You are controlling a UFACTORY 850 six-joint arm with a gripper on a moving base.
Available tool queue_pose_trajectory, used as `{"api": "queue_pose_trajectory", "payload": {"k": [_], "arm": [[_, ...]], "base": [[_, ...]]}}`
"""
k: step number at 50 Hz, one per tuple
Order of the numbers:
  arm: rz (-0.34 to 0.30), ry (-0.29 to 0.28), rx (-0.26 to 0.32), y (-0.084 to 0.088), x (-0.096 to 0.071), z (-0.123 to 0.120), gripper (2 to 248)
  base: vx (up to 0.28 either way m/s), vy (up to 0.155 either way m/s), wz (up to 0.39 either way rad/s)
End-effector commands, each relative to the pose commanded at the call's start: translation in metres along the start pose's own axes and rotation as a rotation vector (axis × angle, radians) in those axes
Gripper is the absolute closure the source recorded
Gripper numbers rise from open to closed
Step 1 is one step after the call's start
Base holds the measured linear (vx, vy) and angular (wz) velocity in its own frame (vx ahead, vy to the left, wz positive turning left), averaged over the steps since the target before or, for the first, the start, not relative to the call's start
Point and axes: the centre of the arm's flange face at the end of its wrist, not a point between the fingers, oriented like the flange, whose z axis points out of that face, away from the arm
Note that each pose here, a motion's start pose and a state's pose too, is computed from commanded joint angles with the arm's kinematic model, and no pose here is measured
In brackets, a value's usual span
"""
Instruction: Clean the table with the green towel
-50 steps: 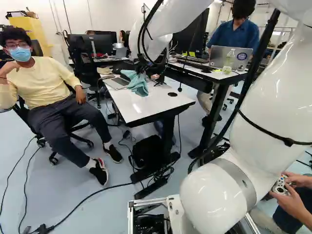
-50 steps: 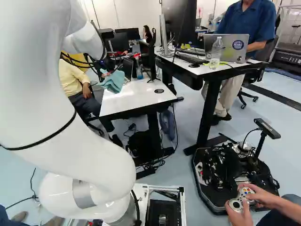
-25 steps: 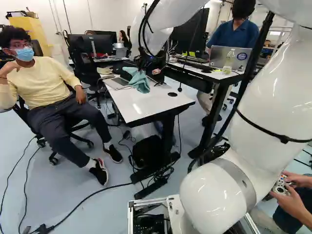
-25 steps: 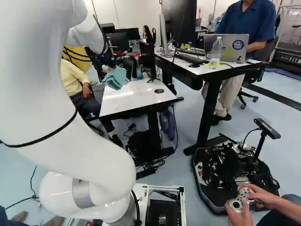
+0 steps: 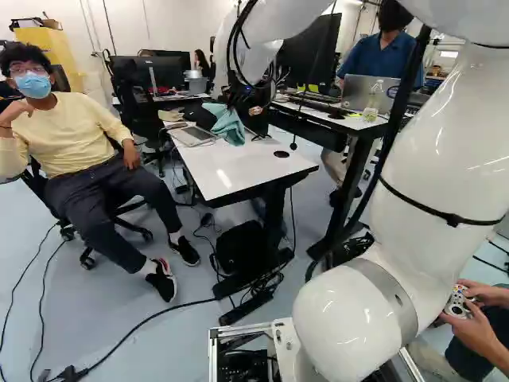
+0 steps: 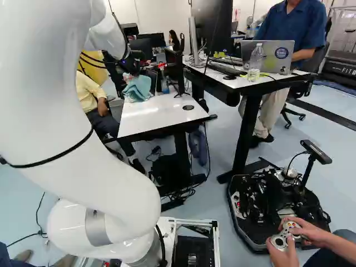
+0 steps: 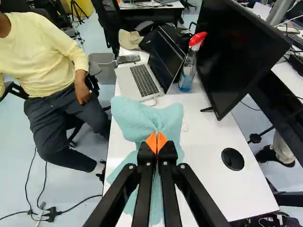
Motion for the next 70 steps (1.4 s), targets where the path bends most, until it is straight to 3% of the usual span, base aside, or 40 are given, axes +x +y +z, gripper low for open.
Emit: {"api": "queue_pose_trajectory", "payload": {"k": [34, 70], "arm": [[0.036, -0.003, -0.048, 0.034, 0.016, 0.023, 225], [0.07, -0.098, -0.084, 0.067, 0.032, 0.061, 225]], "base": [[0.0, 0.0, 0.0], [0.0, 0.0, 0.0]]}}
